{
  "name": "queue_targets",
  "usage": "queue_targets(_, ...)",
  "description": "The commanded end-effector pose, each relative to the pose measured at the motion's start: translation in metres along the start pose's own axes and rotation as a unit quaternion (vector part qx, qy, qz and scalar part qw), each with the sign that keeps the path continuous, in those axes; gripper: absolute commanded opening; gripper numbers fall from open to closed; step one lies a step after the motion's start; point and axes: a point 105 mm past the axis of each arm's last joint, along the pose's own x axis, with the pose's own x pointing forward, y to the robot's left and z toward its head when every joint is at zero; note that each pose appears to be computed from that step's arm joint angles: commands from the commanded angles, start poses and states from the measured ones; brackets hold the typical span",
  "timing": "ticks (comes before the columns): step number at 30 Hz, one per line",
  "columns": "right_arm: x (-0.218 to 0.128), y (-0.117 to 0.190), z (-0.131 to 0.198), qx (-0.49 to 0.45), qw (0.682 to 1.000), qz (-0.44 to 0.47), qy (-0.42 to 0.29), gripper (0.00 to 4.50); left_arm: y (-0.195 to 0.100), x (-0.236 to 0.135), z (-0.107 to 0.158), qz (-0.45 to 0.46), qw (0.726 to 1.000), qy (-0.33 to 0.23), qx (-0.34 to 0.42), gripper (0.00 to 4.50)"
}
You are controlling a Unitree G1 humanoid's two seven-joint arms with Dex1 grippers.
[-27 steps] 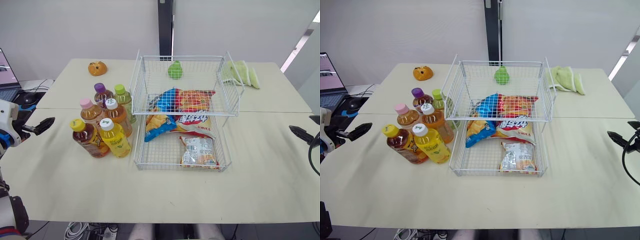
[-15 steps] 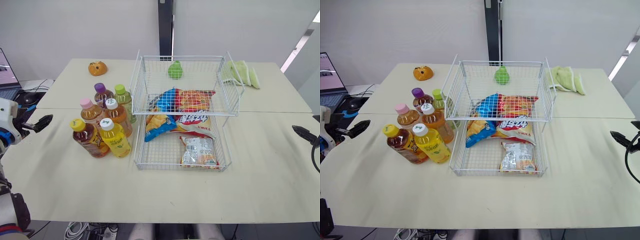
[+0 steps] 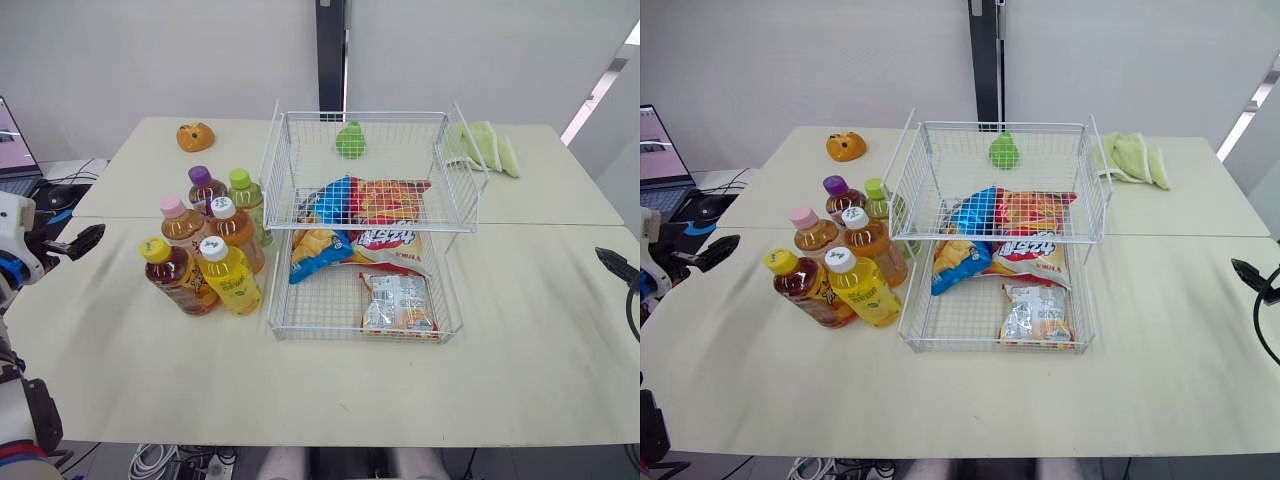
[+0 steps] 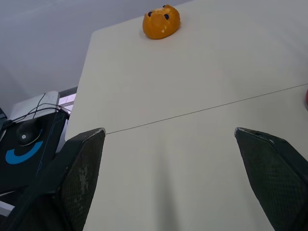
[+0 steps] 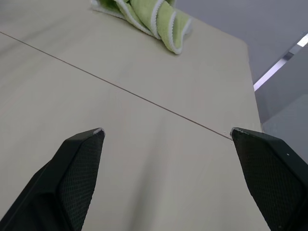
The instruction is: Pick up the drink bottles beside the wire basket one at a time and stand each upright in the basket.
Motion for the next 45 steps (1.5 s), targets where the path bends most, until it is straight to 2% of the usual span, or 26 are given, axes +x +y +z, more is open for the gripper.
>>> queue_targets(1,-0.010,-0.013,0.028,-0.011,0.999,-0.007,-0.043,4.50,0.001,0.000,0.012,-0.009,1.000,-0.020,-0.002,4.48)
queue_targets(4,-0.013,-0.006,0.049,0.007,0.996,0.028,-0.086,4.50,0.000,-0.003,0.015,-0.027,0.999,-0.032,-0.028,4.48)
queue_targets(8,-0.013,0.031,0.115,-0.005,0.977,0.122,-0.174,4.50,0.002,-0.010,0.009,-0.031,0.998,-0.032,-0.043,4.48)
queue_targets(13,-0.031,0.100,0.208,0.001,0.931,0.247,-0.270,4.50,-0.001,-0.012,0.000,-0.029,0.998,-0.032,-0.048,4.48)
queue_targets(18,-0.060,0.173,0.264,0.029,0.871,0.385,-0.305,4.50,-0.012,-0.004,-0.004,-0.043,0.997,-0.029,-0.055,4.48)
queue_targets(22,-0.073,0.216,0.269,0.021,0.837,0.452,-0.308,4.50,-0.019,0.002,-0.003,-0.053,0.996,-0.033,-0.058,4.48)
queue_targets(27,-0.084,0.245,0.245,0.007,0.810,0.508,-0.292,4.50,-0.019,-0.003,0.002,-0.064,0.995,-0.046,-0.065,4.48)
queue_targets(33,-0.081,0.252,0.251,0.029,0.789,0.522,-0.322,4.50,-0.013,-0.023,0.010,-0.068,0.992,-0.072,-0.078,4.48)
queue_targets(37,-0.079,0.259,0.253,0.032,0.764,0.556,-0.325,4.50,-0.012,-0.051,0.016,-0.058,0.991,-0.096,-0.076,4.48)
queue_targets(40,-0.073,0.262,0.254,0.026,0.750,0.577,-0.324,4.50,-0.023,-0.082,0.025,-0.055,0.989,-0.115,-0.077,4.48)
queue_targets(45,-0.058,0.262,0.257,0.019,0.727,0.604,-0.327,4.50,-0.069,-0.147,0.034,-0.057,0.988,-0.111,-0.095,4.48)
